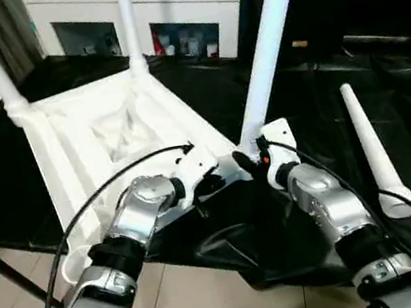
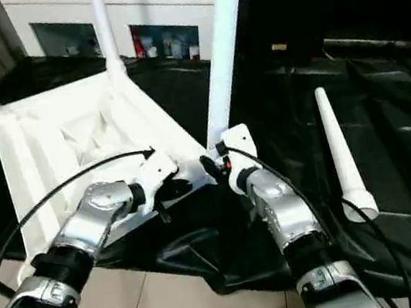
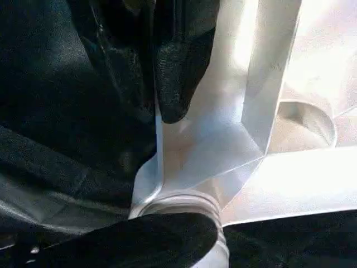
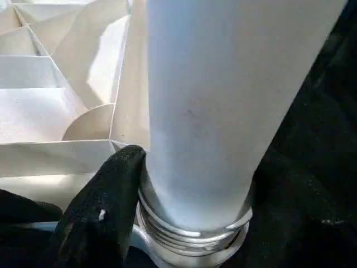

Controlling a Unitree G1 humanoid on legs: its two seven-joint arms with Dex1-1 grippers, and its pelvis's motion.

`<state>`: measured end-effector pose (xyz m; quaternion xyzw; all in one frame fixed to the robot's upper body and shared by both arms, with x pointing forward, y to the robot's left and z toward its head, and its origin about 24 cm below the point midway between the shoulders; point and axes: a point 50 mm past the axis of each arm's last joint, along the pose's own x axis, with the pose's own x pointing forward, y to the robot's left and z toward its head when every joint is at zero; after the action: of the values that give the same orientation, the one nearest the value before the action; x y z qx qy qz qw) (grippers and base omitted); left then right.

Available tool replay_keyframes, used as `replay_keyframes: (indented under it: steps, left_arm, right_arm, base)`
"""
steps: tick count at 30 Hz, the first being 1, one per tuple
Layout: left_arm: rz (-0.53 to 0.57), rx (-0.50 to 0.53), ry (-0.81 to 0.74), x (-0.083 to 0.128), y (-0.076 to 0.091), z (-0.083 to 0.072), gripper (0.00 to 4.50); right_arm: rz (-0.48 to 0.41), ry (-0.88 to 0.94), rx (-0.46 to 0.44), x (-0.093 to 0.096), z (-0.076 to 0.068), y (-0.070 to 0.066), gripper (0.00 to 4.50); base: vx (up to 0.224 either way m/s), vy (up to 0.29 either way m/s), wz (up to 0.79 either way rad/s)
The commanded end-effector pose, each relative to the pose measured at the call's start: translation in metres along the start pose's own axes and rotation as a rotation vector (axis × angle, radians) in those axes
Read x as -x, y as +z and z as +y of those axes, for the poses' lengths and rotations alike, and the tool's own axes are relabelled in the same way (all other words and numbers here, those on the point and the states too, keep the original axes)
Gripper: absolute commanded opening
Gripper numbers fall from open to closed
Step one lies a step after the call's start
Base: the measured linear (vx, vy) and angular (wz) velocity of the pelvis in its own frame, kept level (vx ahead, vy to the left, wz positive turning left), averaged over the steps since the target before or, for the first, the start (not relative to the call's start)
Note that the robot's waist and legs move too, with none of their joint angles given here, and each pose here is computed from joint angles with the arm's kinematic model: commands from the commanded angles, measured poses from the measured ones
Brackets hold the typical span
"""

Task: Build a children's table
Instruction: Rotate leg to tighten

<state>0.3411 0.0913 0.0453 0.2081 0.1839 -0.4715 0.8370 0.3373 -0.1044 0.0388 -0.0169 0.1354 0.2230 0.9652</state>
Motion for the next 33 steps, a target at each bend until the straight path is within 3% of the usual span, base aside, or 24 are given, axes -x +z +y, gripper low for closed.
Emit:
replay_keyframes:
  steps: [1, 2, 3, 5, 7, 11, 16, 18, 33]
  left_arm:
    - [-0.021, -0.027, 0.081, 0.001, 0.007, 0.008, 0.0]
    - [-0.019, -0.029, 0.077, 0.001, 0.007, 0.008, 0.0]
    - [-0.019, -0.037, 0.063, 0.004, 0.005, 0.008, 0.0]
    - [-0.017, -0.042, 0.052, 0.006, 0.003, 0.009, 0.0]
    - [-0.006, -0.057, 0.02, 0.014, -0.003, 0.011, 0.0]
    - [0.018, -0.082, -0.057, 0.027, -0.013, 0.013, 0.0]
    - [0.006, -0.128, -0.196, 0.039, -0.017, 0.009, 0.0]
    - [-0.026, -0.182, -0.328, 0.048, -0.017, 0.003, 0.0]
    - [-0.096, -0.176, -0.497, 0.057, -0.009, -0.008, 0.0]
  right_arm:
    - [0.071, 0.109, -0.038, -0.004, 0.024, -0.019, 3.0]
    - [0.059, 0.116, -0.041, -0.004, 0.024, -0.017, 3.0]
    - [0.037, 0.14, -0.047, -0.003, 0.022, -0.013, 3.35]
    - [0.017, 0.17, -0.039, -0.001, 0.021, -0.009, 3.4]
    - [-0.024, 0.246, 0.042, 0.009, 0.01, 0.003, 3.62]
    - [-0.043, 0.364, 0.15, 0.031, -0.012, 0.015, 3.62]
    - [-0.011, 0.469, 0.228, 0.048, -0.024, 0.017, 3.62]
    - [0.022, 0.521, 0.273, 0.054, -0.027, 0.015, 3.62]
    - [0.082, 0.676, 0.355, 0.057, -0.01, 0.001, 3.62]
  base:
    - [0.0, 0.0, 0.0]
    - [0.0, 0.0, 0.0]
    - [0.0, 0.0, 0.0]
    - [0.0, 0.0, 0.0]
    - [0.0, 0.0, 0.0]
    - [0.0, 0.0, 0.0]
    - [0.0, 0.0, 0.0]
    - [0.0, 0.0, 0.0]
    - [0.0, 0.0, 0.0]
